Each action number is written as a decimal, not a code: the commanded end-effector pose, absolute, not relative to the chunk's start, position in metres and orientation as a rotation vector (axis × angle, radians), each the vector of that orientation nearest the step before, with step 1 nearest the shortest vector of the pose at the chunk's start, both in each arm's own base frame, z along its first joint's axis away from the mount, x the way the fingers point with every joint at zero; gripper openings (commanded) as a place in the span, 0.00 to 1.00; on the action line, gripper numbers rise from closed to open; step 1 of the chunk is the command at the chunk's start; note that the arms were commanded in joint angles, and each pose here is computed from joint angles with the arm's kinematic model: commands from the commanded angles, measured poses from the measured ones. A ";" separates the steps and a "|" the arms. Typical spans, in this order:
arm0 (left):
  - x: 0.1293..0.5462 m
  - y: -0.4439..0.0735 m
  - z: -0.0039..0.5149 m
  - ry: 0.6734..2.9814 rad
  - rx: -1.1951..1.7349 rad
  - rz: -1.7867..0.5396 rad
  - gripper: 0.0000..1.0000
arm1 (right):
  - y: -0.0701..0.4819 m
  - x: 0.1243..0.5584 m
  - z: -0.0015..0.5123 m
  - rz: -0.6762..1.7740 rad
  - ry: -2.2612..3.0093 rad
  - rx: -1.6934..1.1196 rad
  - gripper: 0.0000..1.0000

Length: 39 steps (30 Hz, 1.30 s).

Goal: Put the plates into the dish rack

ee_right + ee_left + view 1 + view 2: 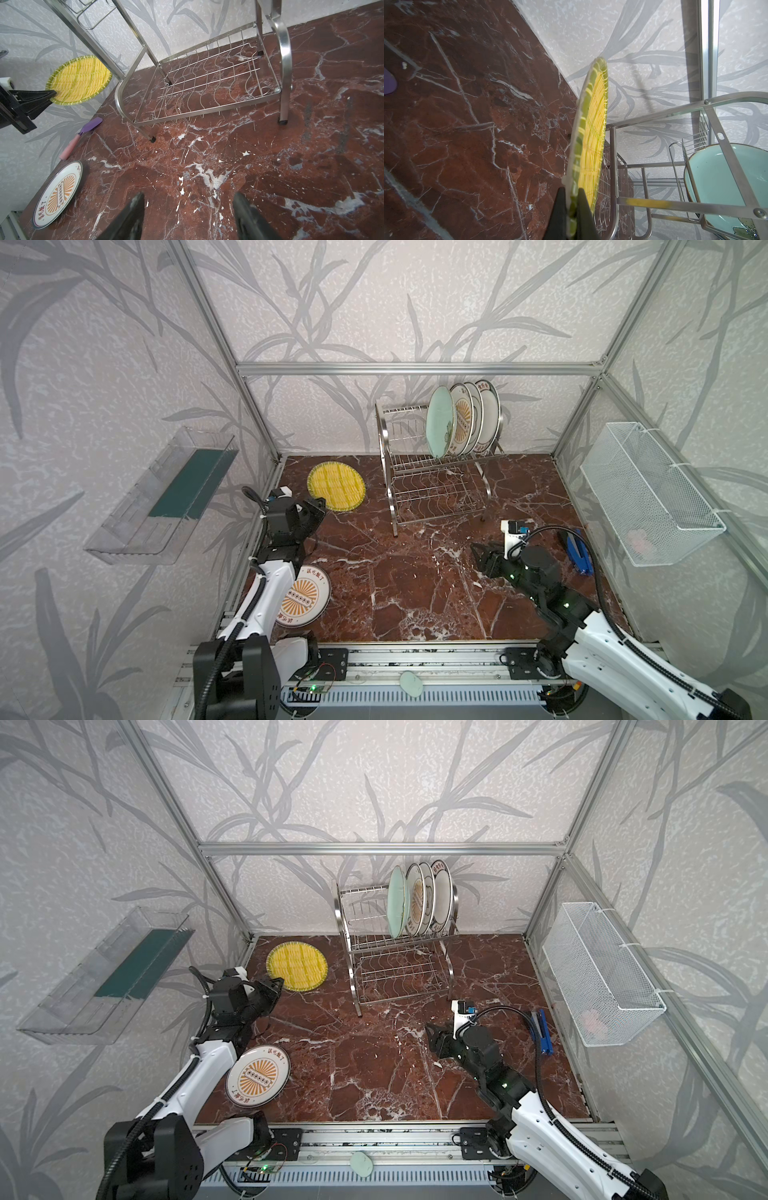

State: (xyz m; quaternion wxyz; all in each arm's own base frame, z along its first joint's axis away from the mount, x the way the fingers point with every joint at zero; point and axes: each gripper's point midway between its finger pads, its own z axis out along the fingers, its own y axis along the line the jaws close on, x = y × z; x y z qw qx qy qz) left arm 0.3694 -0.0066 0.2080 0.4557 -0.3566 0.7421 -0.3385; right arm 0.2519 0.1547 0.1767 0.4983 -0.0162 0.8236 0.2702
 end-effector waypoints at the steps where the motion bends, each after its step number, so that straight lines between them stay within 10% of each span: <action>1: 0.357 -0.014 0.222 1.813 -0.821 -0.874 0.00 | 0.158 0.255 0.191 0.668 1.972 -0.054 0.67; 39: 0.227 -0.078 0.224 2.096 -0.541 -1.066 0.00 | 0.207 0.268 0.196 0.909 2.002 -0.144 0.67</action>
